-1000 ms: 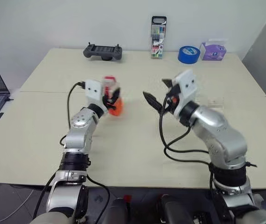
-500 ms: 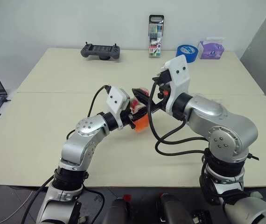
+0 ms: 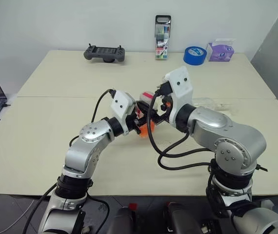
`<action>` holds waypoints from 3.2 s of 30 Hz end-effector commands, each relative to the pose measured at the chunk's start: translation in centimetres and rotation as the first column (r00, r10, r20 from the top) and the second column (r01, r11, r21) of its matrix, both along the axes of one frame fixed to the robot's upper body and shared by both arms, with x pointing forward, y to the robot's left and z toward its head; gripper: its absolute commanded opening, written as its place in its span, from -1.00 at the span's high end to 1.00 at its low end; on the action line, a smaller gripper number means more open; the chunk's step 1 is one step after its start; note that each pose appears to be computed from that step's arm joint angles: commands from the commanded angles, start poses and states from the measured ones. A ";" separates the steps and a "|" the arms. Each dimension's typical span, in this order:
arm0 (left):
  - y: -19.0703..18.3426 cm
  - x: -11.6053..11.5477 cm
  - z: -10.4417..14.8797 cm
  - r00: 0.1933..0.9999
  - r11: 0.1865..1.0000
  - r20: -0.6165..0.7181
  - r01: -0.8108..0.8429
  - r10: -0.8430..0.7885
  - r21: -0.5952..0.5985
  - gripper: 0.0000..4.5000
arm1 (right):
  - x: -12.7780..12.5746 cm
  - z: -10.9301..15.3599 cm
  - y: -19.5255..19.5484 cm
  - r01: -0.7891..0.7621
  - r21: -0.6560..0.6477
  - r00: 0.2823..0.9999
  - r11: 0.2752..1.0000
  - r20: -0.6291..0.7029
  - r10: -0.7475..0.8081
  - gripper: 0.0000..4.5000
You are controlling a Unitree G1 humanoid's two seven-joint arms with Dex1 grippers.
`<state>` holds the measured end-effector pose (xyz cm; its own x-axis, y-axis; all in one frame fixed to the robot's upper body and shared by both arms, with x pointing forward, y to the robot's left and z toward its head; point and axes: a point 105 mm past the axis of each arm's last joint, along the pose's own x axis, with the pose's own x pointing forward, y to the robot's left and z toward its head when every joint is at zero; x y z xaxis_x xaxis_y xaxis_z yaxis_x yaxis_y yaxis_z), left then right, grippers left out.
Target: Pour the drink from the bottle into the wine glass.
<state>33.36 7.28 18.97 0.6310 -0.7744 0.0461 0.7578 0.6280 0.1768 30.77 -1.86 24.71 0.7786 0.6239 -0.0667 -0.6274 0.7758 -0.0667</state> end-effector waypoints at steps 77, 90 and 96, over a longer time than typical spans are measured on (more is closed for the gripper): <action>-1.6 0.7 2.5 0.992 0.994 0.121 -0.023 0.036 -0.110 0.21 | 0.4 1.4 -0.4 0.163 0.086 0.969 0.983 0.175 -0.176 0.17; -1.7 0.5 2.9 0.992 0.995 0.123 -0.011 0.024 -0.103 0.21 | 0.3 0.0 -0.8 -0.723 -0.073 0.680 0.687 0.097 0.726 0.17; -1.2 0.4 2.8 0.991 0.994 0.121 -0.039 0.051 -0.099 0.21 | 1.1 0.0 -1.3 -0.727 -0.147 0.663 0.670 0.102 0.742 0.17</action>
<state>33.64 5.00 19.70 0.6204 -0.7736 0.1287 0.7525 0.6335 0.1802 33.70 -4.91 24.85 0.2139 0.9757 -0.0469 -0.9568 0.1996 -0.2113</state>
